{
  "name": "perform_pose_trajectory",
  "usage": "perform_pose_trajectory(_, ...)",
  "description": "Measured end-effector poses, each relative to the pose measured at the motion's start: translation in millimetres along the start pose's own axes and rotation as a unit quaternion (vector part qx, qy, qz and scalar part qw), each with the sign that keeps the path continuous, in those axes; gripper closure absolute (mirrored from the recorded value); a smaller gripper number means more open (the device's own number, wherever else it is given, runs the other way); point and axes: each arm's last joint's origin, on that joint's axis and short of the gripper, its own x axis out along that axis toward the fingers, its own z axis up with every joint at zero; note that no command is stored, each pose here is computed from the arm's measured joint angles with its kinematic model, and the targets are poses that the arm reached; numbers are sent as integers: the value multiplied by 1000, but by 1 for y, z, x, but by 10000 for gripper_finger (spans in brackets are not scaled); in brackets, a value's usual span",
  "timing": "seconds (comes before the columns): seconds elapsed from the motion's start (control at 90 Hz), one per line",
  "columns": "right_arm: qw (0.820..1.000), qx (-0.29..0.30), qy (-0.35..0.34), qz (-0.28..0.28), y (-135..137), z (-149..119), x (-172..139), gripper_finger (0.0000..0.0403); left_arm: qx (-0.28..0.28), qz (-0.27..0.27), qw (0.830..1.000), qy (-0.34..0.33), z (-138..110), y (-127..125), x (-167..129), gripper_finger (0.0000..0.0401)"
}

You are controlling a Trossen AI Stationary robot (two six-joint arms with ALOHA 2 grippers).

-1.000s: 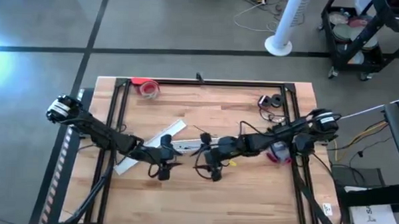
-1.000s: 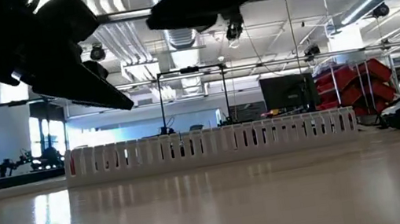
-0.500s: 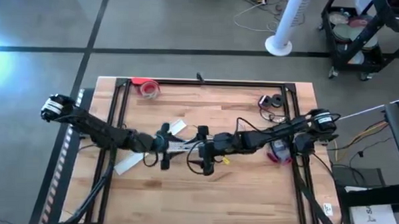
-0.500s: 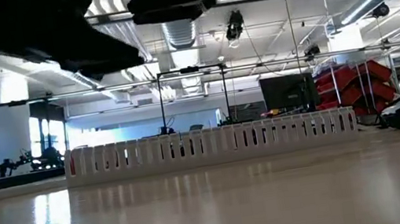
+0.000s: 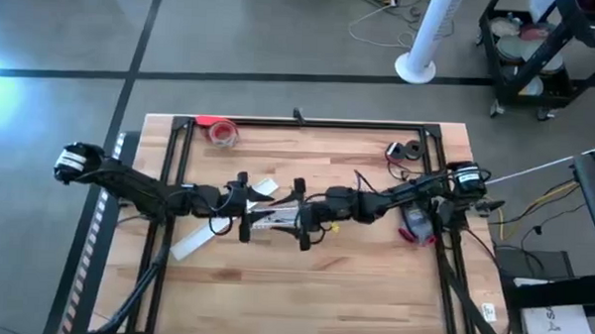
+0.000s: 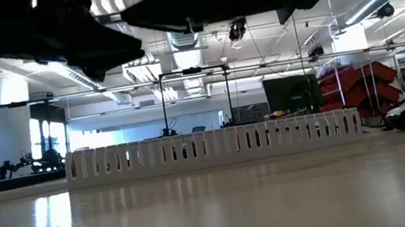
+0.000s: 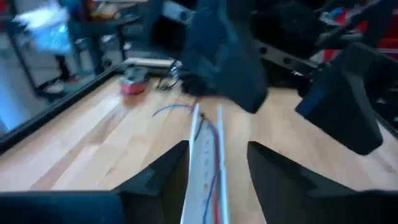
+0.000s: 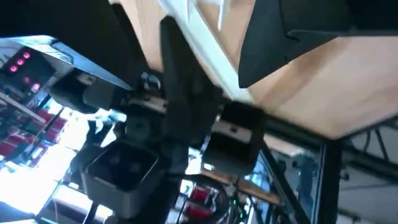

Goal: Ziptie cables
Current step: Close the white cable duct

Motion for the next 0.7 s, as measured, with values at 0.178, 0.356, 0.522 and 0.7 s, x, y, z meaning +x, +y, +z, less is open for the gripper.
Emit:
perform_pose_trajectory(0.178,1000,5,7,-4,1,-16,-6,157,-31,9,999,-1,1,0,1,279)
perform_pose_trajectory(0.356,1000,18,-18,-15,4,-23,-13,176,-37,26,999,1,0,1,1,292)
perform_pose_trajectory(0.522,999,21,-24,-18,3,-22,-12,188,-44,24,999,9,-2,1,2,300)
perform_pose_trajectory(0.7,999,32,6,-25,6,-23,-14,198,-34,24,999,10,-3,1,1,293)
